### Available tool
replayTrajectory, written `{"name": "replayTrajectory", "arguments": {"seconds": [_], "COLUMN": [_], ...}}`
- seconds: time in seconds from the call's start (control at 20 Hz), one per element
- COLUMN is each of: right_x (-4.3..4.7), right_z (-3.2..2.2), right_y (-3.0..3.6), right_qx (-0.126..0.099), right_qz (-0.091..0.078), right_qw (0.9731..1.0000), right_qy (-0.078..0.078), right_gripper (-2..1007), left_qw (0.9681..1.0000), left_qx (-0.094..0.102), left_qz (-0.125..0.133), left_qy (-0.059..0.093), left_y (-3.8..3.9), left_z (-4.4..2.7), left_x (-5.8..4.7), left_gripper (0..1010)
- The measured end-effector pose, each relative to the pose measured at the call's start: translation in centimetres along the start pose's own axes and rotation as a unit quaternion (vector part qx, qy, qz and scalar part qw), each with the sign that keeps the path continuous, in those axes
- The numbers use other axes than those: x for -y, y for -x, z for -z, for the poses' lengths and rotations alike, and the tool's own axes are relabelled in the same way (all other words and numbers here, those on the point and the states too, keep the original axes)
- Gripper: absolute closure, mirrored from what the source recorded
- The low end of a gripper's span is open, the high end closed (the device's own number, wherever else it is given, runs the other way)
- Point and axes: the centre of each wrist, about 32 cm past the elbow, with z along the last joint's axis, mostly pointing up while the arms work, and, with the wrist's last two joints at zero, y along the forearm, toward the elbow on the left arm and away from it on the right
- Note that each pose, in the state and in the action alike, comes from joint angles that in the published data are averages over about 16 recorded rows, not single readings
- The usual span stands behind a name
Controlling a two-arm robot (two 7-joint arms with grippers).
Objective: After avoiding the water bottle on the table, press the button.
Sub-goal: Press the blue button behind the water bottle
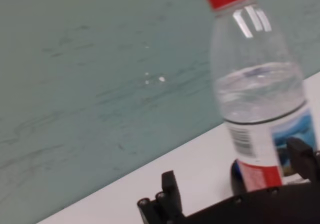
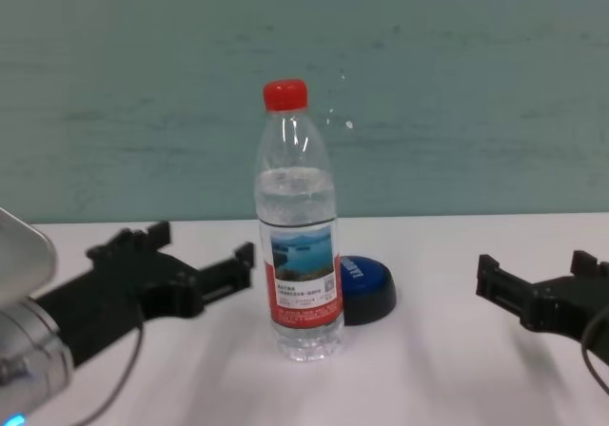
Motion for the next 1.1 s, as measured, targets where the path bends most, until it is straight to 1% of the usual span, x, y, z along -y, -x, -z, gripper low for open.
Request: {"name": "replayTrajectory", "arguments": {"seconds": [0.1, 0.25, 0.35, 0.45, 0.65, 0.85, 1.1], "right_x": [0.0, 0.0, 0.0, 0.0, 0.0, 0.0, 0.0], "right_z": [0.0, 0.0, 0.0, 0.0, 0.0, 0.0, 0.0], "right_y": [0.0, 0.0, 0.0, 0.0, 0.0, 0.0, 0.0], "right_qx": [0.0, 0.0, 0.0, 0.0, 0.0, 0.0, 0.0], "right_qz": [0.0, 0.0, 0.0, 0.0, 0.0, 0.0, 0.0], "right_qw": [1.0, 1.0, 1.0, 1.0, 1.0, 1.0, 1.0], "right_qy": [0.0, 0.0, 0.0, 0.0, 0.0, 0.0, 0.0], "right_gripper": [1, 1, 1, 1, 1, 1, 1], "left_qw": [1.0, 0.9999, 0.9998, 0.9996, 0.9991, 0.9987, 0.9988], "left_qx": [-0.002, -0.004, -0.006, -0.007, -0.008, -0.007, -0.005], "left_qz": [-0.005, -0.014, -0.021, -0.027, -0.038, -0.046, -0.043], "left_qy": [-0.001, -0.002, -0.004, -0.007, -0.014, -0.021, -0.024], "left_y": [0.91, 2.06, 2.62, 2.99, 3.24, 3.21, 3.09], "left_z": [-0.06, -0.21, -0.31, -0.39, -0.49, -0.57, -0.67], "left_x": [-0.3, -0.7, -0.9, -1.1, -1.4, -1.6, -1.6], "left_gripper": [10, 10, 10, 10, 10, 10, 10]}}
